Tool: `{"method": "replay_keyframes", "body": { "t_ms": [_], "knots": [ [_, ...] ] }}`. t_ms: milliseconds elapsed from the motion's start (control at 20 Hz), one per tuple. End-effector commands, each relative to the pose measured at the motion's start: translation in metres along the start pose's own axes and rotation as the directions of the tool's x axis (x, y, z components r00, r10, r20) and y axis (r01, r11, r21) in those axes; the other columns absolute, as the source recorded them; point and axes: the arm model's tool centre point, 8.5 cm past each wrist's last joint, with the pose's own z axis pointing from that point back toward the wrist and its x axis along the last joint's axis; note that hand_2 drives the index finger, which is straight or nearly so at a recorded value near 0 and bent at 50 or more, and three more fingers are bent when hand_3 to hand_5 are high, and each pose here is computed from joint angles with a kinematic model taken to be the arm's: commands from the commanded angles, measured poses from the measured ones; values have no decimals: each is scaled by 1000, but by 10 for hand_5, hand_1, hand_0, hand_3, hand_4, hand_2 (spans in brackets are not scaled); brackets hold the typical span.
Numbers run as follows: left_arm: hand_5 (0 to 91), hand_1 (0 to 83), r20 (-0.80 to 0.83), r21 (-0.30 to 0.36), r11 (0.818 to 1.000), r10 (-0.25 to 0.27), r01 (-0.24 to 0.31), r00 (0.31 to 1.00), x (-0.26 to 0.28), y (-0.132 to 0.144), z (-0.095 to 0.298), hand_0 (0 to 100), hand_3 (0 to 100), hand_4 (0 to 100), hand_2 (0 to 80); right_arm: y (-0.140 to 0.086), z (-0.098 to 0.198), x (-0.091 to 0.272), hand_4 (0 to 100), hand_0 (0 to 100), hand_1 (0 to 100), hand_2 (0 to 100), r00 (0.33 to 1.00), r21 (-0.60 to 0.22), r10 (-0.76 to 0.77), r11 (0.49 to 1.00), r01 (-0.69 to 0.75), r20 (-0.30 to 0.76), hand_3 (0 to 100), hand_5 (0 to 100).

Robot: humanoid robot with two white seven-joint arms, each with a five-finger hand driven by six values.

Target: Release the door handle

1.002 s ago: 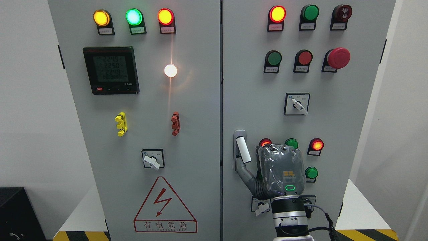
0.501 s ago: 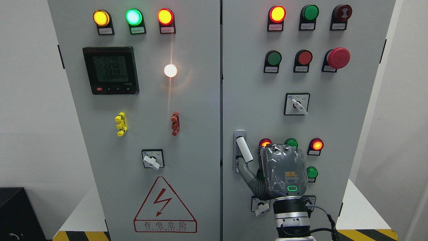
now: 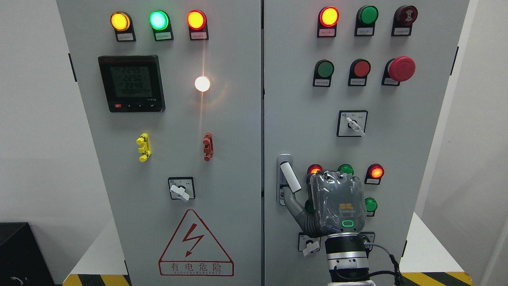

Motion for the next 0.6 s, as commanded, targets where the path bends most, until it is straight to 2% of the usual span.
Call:
{"method": "replay_keyframes", "body": {
  "t_ms": [0, 551],
  "knots": [
    [0, 556, -3, 4, 1000, -4, 4, 1000, 7, 1, 0, 120, 0, 0, 0, 0, 0, -3, 1000, 435, 405, 963, 1000, 2, 2, 1000, -2, -8, 1000, 1000],
    [0, 556, -3, 4, 1000, -2, 2, 1000, 7, 1, 0, 120, 0, 0, 0, 0, -1, -5, 1000, 427, 416, 962, 1000, 2, 4, 1000, -4, -13, 1000, 1000]
  ]
}}
